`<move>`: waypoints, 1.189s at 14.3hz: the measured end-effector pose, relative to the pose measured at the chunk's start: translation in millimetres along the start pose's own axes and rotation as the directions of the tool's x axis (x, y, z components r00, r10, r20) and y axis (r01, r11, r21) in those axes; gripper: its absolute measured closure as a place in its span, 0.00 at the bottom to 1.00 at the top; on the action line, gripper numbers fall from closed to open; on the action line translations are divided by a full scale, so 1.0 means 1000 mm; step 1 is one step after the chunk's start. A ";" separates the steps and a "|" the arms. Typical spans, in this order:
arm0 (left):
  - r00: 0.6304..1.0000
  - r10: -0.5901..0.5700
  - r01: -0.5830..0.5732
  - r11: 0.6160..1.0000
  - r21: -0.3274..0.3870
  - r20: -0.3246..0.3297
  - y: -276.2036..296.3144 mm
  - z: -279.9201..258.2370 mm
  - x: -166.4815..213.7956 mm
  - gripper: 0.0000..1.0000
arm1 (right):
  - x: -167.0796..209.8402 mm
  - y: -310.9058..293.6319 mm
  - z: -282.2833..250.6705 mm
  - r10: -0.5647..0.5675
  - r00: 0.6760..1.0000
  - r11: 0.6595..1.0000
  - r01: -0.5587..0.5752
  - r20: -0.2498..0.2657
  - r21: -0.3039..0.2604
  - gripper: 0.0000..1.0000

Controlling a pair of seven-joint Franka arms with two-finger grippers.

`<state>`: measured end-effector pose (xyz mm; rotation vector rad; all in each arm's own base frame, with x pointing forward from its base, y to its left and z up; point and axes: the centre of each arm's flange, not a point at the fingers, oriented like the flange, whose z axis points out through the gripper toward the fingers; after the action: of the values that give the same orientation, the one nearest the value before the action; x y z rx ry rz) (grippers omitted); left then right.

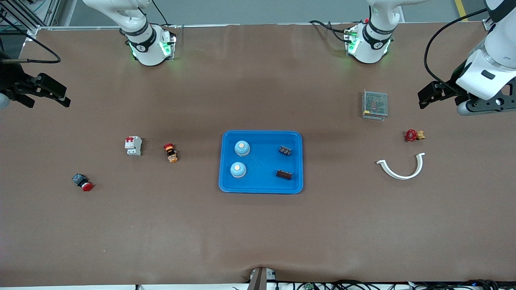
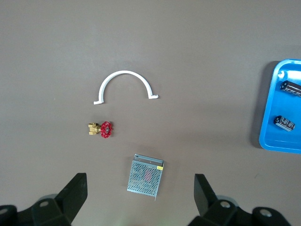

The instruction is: Place electrolytic capacitor and blue bell in tray

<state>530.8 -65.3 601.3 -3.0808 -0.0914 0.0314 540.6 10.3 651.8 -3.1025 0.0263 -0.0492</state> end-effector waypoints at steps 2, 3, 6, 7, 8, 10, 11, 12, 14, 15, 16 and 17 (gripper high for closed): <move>1.000 0.002 -0.002 1.000 0.000 -0.003 0.001 -0.002 -0.001 0.00 | 0.000 0.000 0.000 0.001 1.000 1.000 -0.001 -0.001 0.000 0.00; 1.000 0.003 -0.003 1.000 0.000 -0.007 0.002 -0.004 -0.002 0.00 | 0.000 0.000 0.000 0.001 1.000 1.000 -0.001 -0.001 0.000 0.00; 1.000 0.003 -0.004 0.999 -0.041 -0.014 0.006 -0.015 -0.005 0.00 | 0.000 0.000 0.000 0.001 1.000 1.000 -0.001 -0.001 0.001 0.00; 1.000 0.011 -0.012 0.998 -0.056 -0.010 0.007 -0.017 -0.006 0.00 | 0.000 0.000 0.000 0.001 1.000 1.000 -0.001 -0.001 0.001 0.00; 1.000 0.029 -0.029 0.998 -0.063 -0.005 0.007 -0.017 -0.007 0.00 | 0.000 0.000 0.000 0.001 1.000 1.000 -0.001 -0.001 0.001 0.00; 0.999 0.041 -0.040 0.997 -0.065 0.002 0.004 -0.018 -0.007 0.00 | 0.000 0.000 0.000 0.001 1.000 1.000 -0.001 -0.001 0.001 0.00; 0.999 0.039 -0.039 0.997 -0.065 0.002 0.003 -0.019 -0.007 0.00 | 0.000 0.000 0.000 0.001 1.000 1.000 -0.001 -0.001 0.001 0.00; 0.999 0.039 -0.039 0.997 -0.065 0.004 0.003 -0.021 -0.008 0.00 | 0.000 0.000 0.000 0.001 1.000 1.000 -0.001 -0.001 0.001 0.00; 0.999 0.039 -0.039 0.997 -0.065 0.007 0.002 -0.027 -0.010 0.00 | 0.000 0.000 0.000 0.001 1.000 1.000 -0.001 -0.001 0.002 0.00; 0.999 0.038 -0.038 0.997 -0.065 0.002 0.002 -0.031 -0.011 0.00 | 0.000 0.000 0.000 0.001 1.000 1.000 -0.001 -0.001 0.002 0.00; 0.999 0.038 -0.038 0.997 -0.066 -0.005 0.001 -0.035 -0.011 0.00 | 0.000 0.000 0.000 0.001 1.000 1.000 -0.001 0.000 0.002 0.00; 0.999 0.037 -0.038 0.997 -0.067 -0.012 0.001 -0.038 -0.011 0.00 | 0.000 0.000 0.000 0.001 1.000 1.000 -0.001 0.000 0.002 0.00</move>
<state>520.4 -69.2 639.8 -3.1493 -0.0344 0.0131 540.6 10.3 651.7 -3.1008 0.0280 -0.0495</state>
